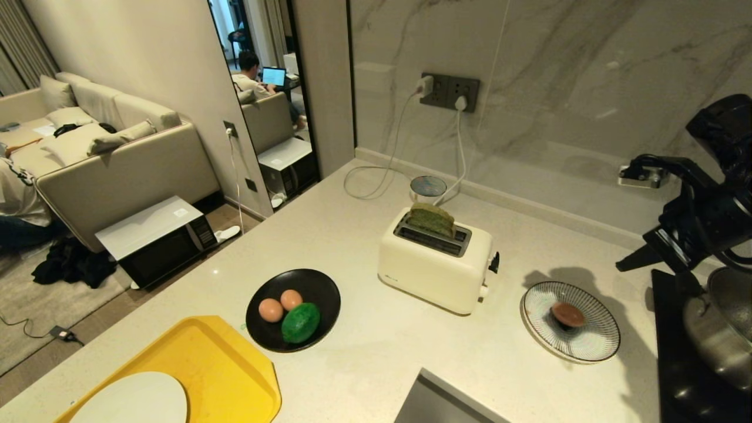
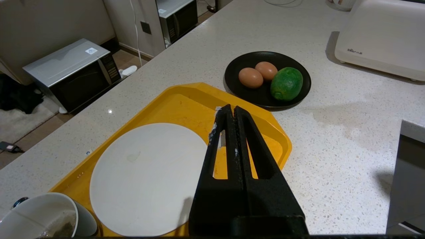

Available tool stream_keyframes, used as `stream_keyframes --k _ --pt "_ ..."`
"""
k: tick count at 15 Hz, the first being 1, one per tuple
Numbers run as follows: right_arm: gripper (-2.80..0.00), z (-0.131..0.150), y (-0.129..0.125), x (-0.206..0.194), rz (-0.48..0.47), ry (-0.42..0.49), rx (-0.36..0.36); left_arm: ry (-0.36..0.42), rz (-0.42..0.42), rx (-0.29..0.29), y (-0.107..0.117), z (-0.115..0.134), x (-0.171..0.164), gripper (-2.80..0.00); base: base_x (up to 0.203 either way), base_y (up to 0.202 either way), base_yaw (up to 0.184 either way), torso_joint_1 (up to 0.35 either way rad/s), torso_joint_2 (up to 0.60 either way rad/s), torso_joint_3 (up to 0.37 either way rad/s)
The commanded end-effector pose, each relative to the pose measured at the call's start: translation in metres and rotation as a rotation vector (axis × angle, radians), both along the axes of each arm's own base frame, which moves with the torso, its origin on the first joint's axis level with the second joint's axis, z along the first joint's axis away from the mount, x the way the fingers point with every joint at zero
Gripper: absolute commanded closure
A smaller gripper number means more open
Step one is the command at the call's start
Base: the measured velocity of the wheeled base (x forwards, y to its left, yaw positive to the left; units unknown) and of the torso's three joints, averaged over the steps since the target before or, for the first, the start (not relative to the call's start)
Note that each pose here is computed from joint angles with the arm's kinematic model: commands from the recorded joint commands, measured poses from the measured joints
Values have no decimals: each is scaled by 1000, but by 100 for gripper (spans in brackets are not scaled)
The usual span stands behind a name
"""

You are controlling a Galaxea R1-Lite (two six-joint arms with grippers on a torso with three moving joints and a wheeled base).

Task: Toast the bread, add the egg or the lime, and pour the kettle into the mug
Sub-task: Put the baked bread on a plate

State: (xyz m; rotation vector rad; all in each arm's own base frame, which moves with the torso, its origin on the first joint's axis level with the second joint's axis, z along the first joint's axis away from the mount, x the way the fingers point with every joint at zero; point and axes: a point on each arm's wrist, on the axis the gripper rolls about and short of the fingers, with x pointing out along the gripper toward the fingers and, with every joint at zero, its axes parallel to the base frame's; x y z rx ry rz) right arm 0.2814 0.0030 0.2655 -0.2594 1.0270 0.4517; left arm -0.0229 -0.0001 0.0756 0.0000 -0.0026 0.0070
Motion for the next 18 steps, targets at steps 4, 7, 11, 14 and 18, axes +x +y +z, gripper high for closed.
stream_keyframes --k 4,7,11,14,18 --pt "0 5 13 19 74 -144 -15 -1 1 0 0 0 0 0 0 0 0 0 0 0" --pt "0 3 16 21 104 -145 -26 -1 1 -1 0 0 0 0 0 0 0 0 0 0" --pt "-280 2 17 21 109 -139 -24 -1 1 0 0 0 0 0 0 0 0 0 0 0" --pt "-280 4 19 21 120 -151 -24 -1 1 -1 0 0 0 0 0 0 0 0 0 0" --pt "-280 3 20 32 183 -228 -53 -1 1 0 0 0 0 0 0 0 0 0 0 0"
